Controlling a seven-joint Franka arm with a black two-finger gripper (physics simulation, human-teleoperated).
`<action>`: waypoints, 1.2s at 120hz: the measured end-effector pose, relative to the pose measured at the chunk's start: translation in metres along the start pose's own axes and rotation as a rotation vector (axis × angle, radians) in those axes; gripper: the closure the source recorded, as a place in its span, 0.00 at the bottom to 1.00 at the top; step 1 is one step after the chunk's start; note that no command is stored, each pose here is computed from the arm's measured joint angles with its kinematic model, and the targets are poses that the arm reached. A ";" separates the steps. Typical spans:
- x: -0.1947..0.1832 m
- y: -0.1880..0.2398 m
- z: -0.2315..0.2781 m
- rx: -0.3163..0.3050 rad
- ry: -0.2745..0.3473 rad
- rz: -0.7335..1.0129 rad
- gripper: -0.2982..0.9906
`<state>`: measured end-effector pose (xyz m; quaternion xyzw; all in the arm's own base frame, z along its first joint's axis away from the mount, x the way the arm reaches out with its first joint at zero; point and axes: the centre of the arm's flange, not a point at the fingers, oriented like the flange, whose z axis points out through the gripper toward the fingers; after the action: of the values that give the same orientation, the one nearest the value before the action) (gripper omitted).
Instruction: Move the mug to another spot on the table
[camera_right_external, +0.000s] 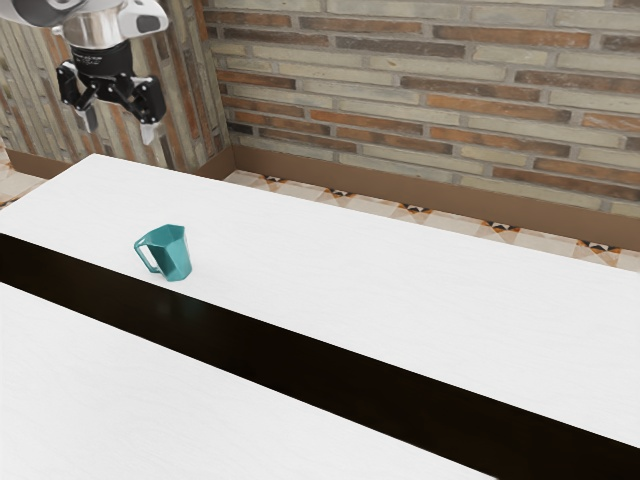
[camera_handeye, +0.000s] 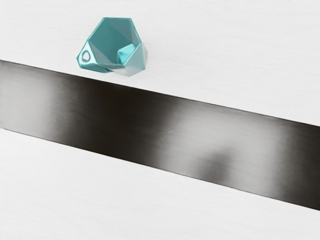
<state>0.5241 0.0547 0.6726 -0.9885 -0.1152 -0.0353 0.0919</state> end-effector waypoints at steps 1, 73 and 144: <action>0.000 0.000 0.000 0.000 0.000 -0.001 0.23; 0.030 -0.066 0.110 -0.136 -0.152 -0.684 0.23; 0.084 -0.170 0.272 -0.215 -0.401 -1.466 0.23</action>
<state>0.5789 0.2879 0.4426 -0.6503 -0.7516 0.0818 -0.0744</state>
